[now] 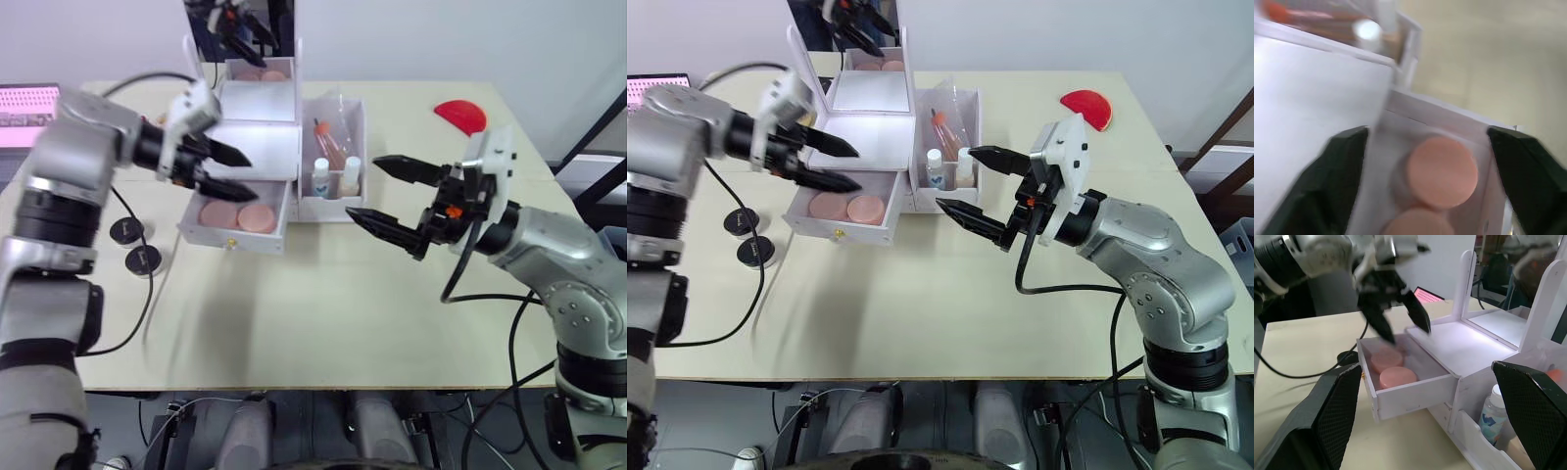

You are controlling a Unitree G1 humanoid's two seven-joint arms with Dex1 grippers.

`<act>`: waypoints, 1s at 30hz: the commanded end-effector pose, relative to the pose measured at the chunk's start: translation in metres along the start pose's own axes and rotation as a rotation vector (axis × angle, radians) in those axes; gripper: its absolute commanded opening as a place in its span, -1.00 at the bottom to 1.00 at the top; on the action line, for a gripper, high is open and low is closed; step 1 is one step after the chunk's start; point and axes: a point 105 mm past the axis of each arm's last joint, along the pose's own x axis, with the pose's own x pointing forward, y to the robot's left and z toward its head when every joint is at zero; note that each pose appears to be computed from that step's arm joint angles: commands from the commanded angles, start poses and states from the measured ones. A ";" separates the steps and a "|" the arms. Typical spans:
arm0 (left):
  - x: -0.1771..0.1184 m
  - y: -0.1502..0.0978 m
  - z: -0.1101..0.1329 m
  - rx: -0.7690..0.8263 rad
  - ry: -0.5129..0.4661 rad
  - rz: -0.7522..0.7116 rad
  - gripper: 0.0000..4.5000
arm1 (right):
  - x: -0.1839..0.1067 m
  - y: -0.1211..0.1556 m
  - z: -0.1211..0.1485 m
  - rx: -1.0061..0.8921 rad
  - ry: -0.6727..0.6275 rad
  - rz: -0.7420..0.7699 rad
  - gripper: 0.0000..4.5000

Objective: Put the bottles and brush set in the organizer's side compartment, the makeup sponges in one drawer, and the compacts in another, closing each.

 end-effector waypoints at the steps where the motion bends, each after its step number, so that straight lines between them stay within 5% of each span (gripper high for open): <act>1: -0.029 -0.005 0.001 -0.019 -0.027 0.020 -0.23 | -0.001 0.000 0.009 -0.035 -0.030 0.004 1.00; 5: -0.043 -0.022 -0.017 -0.072 0.014 -0.003 -0.95 | 0.001 0.000 0.009 -0.029 -0.031 0.013 1.00; 15: -0.030 -0.066 -0.058 -0.093 0.118 -0.050 -0.95 | 0.004 0.002 0.010 -0.028 -0.034 0.055 1.00; 30: 0.014 -0.035 -0.070 -0.049 0.096 0.149 -0.95 | 0.004 0.003 0.010 -0.035 -0.026 0.063 1.00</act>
